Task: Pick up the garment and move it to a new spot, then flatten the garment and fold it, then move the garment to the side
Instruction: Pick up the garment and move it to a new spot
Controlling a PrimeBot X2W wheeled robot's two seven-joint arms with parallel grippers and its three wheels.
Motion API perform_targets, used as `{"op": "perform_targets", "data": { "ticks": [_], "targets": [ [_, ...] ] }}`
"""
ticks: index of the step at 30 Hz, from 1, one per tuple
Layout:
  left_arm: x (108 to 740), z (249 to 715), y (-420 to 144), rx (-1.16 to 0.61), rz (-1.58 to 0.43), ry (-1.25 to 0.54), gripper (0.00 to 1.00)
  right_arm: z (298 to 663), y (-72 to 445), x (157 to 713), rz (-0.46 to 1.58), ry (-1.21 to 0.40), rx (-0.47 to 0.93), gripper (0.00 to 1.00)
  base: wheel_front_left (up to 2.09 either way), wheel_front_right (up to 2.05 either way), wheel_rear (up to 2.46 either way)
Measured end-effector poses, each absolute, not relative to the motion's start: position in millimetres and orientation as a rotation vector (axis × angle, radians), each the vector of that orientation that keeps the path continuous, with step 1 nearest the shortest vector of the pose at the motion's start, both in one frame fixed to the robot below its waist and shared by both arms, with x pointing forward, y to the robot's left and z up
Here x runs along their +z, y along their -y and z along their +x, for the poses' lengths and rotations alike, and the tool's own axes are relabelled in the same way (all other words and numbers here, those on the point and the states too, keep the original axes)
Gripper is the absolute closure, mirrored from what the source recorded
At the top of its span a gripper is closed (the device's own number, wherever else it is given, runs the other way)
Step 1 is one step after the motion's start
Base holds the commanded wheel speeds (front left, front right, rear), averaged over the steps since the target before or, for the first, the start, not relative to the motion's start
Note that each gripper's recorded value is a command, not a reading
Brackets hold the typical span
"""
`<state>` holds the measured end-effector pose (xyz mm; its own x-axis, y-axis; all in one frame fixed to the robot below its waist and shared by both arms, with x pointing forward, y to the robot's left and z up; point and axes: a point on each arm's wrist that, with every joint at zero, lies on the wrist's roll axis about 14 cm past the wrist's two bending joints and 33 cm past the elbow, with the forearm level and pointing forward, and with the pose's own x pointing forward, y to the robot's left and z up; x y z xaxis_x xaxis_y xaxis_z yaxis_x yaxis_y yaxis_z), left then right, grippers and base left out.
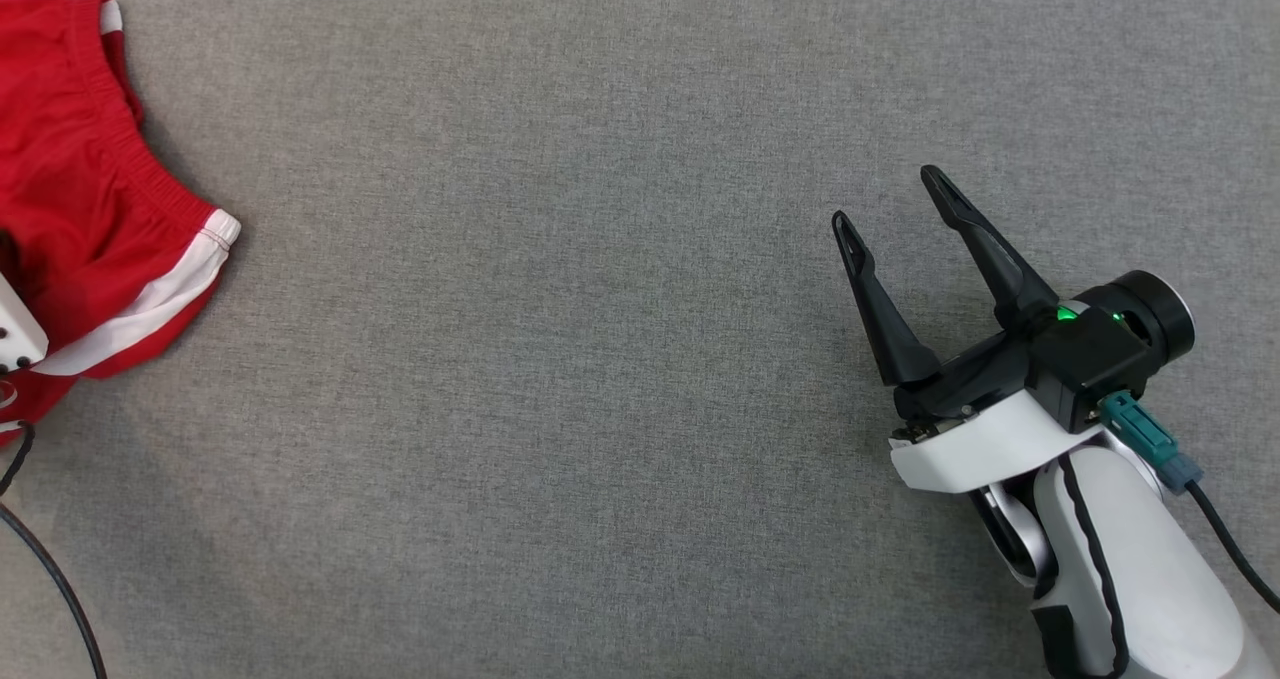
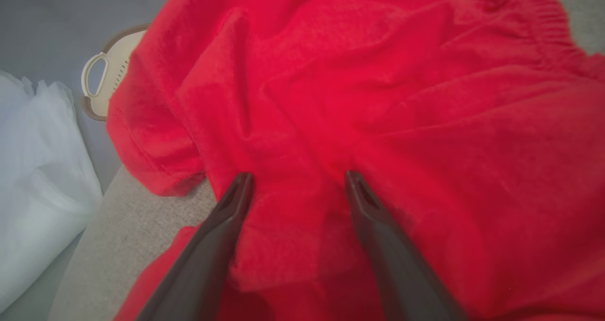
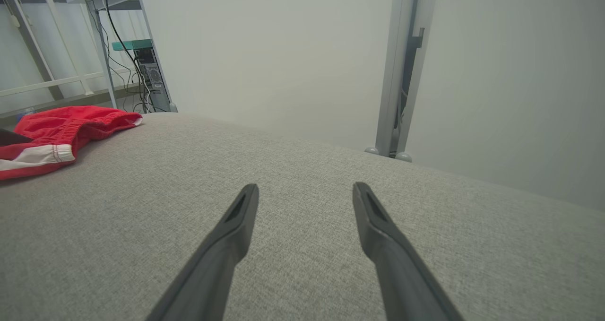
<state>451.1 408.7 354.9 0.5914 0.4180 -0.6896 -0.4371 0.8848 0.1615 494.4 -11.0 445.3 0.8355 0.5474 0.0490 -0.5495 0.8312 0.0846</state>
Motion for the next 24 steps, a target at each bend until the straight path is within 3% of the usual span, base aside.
{"op": "perform_targets", "data": {
  "ticks": [3,4,5,6,13,18,24],
  "targets": [
    [348,450,-404,0.490,-0.068,-0.831,0.00,496,10,444,0.096,0.022,0.584,0.00,0.00,0.00,0.00],
    [344,452,-400,0.483,-0.095,-0.850,0.24,498,9,445,0.096,0.028,0.586,0.00,0.00,0.00,0.00],
    [344,453,-400,0.481,-0.103,-0.853,0.57,498,9,444,0.097,0.029,0.586,0.00,0.00,0.00,0.00],
    [344,453,-400,0.481,-0.103,-0.853,1.00,498,9,444,0.097,0.029,0.586,0.00,0.00,0.00,0.00],
    [369,481,-400,0.449,-0.028,-0.688,1.00,502,12,451,0.096,0.044,0.574,0.00,0.00,0.00,0.00],
    [440,526,-385,0.383,0.028,-0.338,1.00,501,16,468,0.098,0.075,0.552,0.00,0.00,0.00,0.00],
    [500,544,-344,0.259,0.042,-0.117,1.00,490,29,495,0.095,0.116,0.509,0.00,0.00,0.00,0.00]
  ]
}}
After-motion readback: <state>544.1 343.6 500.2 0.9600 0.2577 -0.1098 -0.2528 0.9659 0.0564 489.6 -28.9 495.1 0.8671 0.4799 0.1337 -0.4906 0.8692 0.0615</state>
